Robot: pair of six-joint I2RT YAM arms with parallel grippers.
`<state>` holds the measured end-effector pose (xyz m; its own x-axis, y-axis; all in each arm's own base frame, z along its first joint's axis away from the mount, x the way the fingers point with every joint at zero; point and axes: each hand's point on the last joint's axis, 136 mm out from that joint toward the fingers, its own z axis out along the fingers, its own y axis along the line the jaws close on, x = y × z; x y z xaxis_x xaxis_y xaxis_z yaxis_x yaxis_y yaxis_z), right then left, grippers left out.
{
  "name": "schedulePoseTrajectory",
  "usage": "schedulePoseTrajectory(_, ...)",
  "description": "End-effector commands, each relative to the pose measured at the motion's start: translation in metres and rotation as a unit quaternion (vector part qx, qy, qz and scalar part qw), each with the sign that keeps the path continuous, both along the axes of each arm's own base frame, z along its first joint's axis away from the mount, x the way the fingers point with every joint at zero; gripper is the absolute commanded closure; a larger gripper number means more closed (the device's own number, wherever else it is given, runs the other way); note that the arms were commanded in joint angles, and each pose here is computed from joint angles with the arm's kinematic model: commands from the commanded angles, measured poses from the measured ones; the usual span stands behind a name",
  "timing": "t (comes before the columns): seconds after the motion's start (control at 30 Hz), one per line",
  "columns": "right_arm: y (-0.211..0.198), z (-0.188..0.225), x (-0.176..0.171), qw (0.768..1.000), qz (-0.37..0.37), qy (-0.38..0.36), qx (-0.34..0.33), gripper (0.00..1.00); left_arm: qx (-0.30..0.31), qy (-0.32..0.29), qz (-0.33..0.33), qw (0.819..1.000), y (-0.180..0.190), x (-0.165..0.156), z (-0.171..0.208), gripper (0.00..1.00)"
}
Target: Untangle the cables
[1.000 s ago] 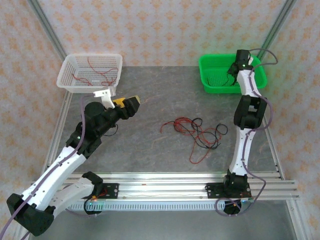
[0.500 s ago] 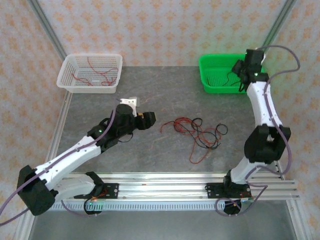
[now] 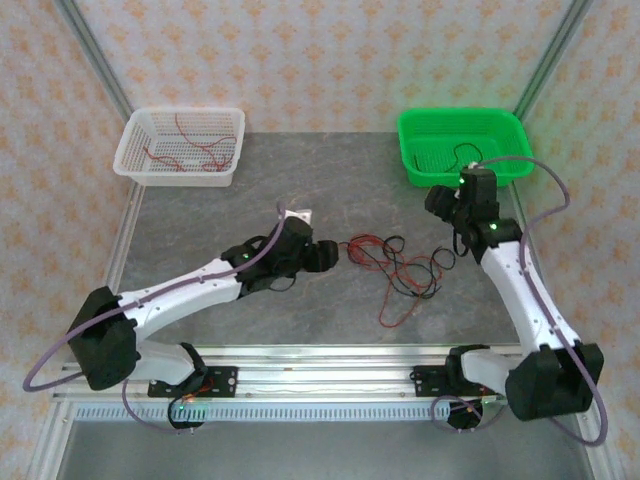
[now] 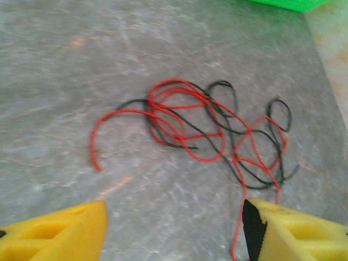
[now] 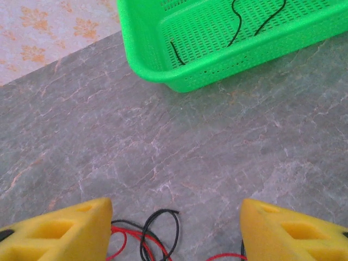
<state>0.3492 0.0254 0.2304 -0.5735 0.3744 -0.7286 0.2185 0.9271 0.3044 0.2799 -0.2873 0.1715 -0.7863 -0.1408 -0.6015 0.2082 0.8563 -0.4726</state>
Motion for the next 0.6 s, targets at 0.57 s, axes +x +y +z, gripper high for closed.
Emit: schedulePoseTrajectory(0.57,0.001,0.02,-0.028,0.998,-0.018,-0.031,0.046,0.35,0.167,0.034,-0.125,0.977,-0.133,-0.051,-0.102,0.31)
